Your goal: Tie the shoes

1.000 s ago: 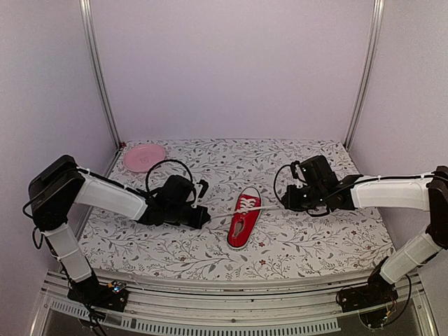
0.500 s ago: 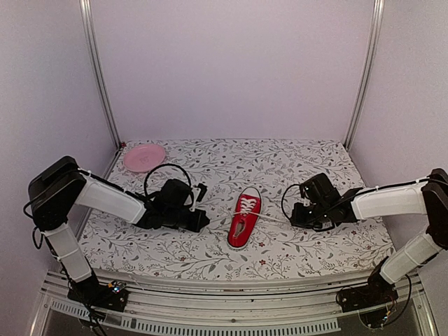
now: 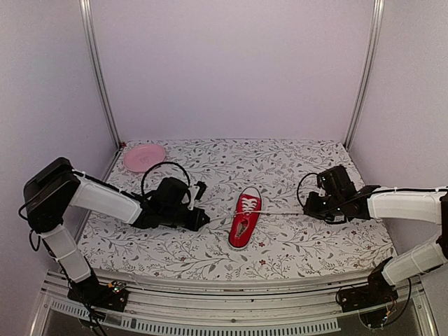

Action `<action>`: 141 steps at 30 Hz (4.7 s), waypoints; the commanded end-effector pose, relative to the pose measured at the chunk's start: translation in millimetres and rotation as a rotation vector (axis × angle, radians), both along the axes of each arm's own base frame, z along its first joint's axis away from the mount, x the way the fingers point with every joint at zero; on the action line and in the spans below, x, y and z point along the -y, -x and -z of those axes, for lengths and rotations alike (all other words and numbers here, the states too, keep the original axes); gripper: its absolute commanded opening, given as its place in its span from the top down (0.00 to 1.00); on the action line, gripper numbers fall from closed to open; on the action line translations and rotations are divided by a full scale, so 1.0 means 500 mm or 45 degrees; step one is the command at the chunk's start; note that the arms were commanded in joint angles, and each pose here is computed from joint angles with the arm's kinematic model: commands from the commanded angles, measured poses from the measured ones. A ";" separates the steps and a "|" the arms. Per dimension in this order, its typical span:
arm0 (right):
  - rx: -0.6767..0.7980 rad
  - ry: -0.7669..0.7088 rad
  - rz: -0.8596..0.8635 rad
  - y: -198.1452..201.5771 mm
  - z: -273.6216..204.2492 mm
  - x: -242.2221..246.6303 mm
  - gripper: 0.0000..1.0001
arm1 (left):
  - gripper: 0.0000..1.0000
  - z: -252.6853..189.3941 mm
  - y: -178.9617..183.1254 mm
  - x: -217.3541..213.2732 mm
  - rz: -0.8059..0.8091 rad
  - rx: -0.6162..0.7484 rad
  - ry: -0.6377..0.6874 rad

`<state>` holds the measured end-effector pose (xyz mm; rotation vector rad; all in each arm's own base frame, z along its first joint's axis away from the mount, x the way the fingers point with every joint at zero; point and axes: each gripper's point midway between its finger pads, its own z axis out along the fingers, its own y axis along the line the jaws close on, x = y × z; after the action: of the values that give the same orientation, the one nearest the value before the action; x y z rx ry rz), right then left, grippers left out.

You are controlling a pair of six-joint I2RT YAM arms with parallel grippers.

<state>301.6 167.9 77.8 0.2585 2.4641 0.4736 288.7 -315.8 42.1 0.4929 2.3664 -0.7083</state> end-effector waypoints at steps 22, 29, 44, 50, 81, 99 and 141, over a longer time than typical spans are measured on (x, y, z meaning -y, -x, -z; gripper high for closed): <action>0.023 -0.075 -0.083 0.011 0.006 -0.012 0.98 | 0.59 -0.017 0.044 0.126 0.549 -0.028 0.243; 0.021 -0.091 -0.093 0.009 0.007 -0.019 0.98 | 0.56 -0.013 0.049 0.134 0.563 -0.046 0.261; 0.050 -0.104 -0.112 0.002 -0.008 -0.026 0.98 | 0.76 0.027 0.044 0.140 0.532 -0.089 0.169; 0.093 -0.071 -0.132 -0.016 -0.028 -0.029 0.98 | 0.79 0.027 0.051 0.146 0.545 -0.105 0.182; 0.460 -0.302 -0.570 -0.116 -0.285 -0.281 0.98 | 1.00 -0.117 0.023 0.192 0.426 0.105 0.378; 0.357 -0.349 -0.919 -0.033 -0.194 -0.376 0.34 | 1.00 -0.087 0.040 0.178 0.372 0.107 0.293; 0.088 -0.532 -1.216 0.020 -0.038 -0.458 0.97 | 1.00 -0.080 0.053 0.193 0.395 0.114 0.288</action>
<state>289.1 391.2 90.6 -0.7782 2.2947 1.3426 265.7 -408.1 74.1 0.7682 2.1498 -1.0526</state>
